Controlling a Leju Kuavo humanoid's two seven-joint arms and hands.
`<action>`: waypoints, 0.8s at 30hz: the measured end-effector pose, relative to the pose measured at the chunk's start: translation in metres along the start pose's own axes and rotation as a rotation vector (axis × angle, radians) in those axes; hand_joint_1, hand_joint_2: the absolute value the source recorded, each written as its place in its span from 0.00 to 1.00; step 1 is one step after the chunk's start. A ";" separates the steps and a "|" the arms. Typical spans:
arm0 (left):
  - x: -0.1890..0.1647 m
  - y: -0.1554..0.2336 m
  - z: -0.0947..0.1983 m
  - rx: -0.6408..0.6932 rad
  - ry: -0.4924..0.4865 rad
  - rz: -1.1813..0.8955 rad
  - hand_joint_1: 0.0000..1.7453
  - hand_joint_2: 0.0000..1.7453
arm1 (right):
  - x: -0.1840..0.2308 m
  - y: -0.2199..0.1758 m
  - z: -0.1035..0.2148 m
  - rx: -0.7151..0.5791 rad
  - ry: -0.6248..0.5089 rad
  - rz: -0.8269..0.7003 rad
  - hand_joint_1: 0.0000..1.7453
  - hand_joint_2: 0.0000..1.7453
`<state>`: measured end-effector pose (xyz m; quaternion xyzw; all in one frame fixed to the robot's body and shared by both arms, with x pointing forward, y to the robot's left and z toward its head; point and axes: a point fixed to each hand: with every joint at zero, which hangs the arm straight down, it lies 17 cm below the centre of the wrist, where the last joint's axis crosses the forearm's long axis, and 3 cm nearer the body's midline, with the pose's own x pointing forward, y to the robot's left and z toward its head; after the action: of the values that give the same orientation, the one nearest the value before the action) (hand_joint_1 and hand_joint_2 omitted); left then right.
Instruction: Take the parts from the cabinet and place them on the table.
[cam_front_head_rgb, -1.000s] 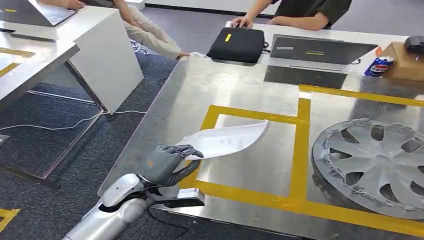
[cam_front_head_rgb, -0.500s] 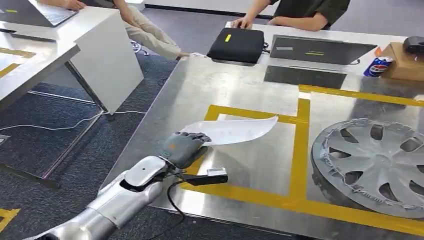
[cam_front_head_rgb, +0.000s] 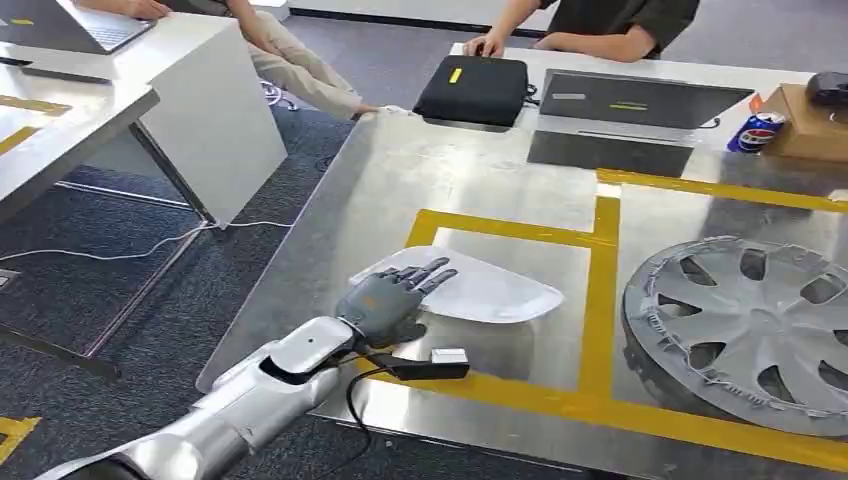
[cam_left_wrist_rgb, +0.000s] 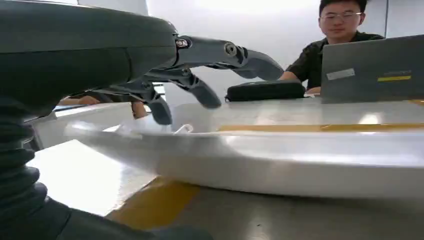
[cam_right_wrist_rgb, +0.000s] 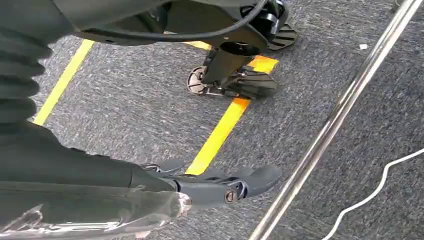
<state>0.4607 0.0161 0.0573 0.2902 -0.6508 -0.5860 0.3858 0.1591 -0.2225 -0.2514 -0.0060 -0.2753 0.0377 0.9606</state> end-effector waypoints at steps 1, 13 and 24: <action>0.001 0.000 0.000 0.000 -0.003 0.008 0.00 0.00 | -0.001 0.000 0.000 -0.001 0.001 -0.001 0.00 0.00; 0.008 0.060 0.052 0.288 -0.062 0.388 0.00 0.00 | -0.022 -0.003 0.007 -0.024 0.027 -0.010 0.00 0.00; -0.056 0.103 0.145 0.573 0.039 0.548 0.00 0.00 | -0.037 -0.003 0.011 -0.029 0.067 0.017 0.00 0.00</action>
<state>0.3758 0.1553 0.1474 0.2128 -0.8338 -0.2506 0.4435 0.1225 -0.2283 -0.2615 -0.0235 -0.2436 0.0416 0.9687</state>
